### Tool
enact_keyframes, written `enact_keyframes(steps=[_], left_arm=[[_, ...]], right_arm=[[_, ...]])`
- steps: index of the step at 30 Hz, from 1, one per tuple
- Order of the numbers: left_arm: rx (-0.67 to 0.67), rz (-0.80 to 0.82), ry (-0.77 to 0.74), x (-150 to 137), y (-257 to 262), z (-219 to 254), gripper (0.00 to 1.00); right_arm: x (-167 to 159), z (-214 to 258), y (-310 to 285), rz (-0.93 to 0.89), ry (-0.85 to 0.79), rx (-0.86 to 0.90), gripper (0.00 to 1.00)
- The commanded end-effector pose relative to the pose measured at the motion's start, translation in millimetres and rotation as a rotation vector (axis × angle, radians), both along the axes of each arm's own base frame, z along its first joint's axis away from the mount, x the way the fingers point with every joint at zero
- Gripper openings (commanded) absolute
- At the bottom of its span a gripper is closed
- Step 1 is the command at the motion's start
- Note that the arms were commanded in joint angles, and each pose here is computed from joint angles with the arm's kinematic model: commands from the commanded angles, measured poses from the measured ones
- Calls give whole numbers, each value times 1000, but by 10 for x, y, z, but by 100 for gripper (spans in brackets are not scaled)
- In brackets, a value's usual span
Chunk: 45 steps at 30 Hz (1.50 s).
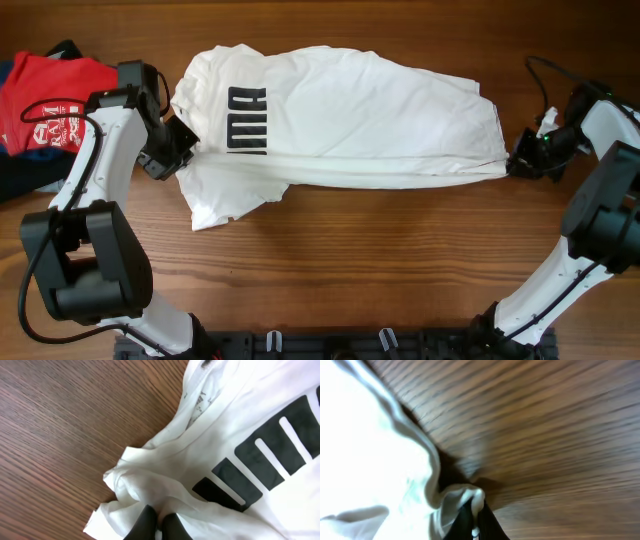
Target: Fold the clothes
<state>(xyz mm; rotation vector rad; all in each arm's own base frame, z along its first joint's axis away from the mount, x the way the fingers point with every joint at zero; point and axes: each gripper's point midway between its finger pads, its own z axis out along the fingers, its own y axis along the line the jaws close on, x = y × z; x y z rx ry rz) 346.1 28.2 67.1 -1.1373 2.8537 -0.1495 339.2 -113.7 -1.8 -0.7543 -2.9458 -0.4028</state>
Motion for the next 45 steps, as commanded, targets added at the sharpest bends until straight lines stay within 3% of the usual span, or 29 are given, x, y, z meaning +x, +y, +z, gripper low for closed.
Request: enact_keyframes(steps=[1,9,13,16,20,28,36,45], left_arm=[[-19,21,13,-24,1,-9,4],[-37,-8,167,-406,-44,-7,4],[-50,-9,266,-675,-80,66,4],[-45,-10,230,-709,-84,226,4],[-28,-10,84,-585,-74,481,4],[-57,-15,11,-316,-106,387,4],[-36,-18,-108,31,-54,352,4],[-38,-16,-74,166,-32,41,4]], right_arm=[[-70,107,80,42,8,31,4],[-754,613,-360,-153,253,-237,4],[-857,824,-319,-145,251,-253,4],[-861,990,-299,-149,206,-268,4],[-578,1048,-199,-111,46,-198,4],[-6,1038,-36,-23,-150,-228,5],[273,874,-109,-26,-210,-250,5],[401,535,-38,6,-184,-217,5]])
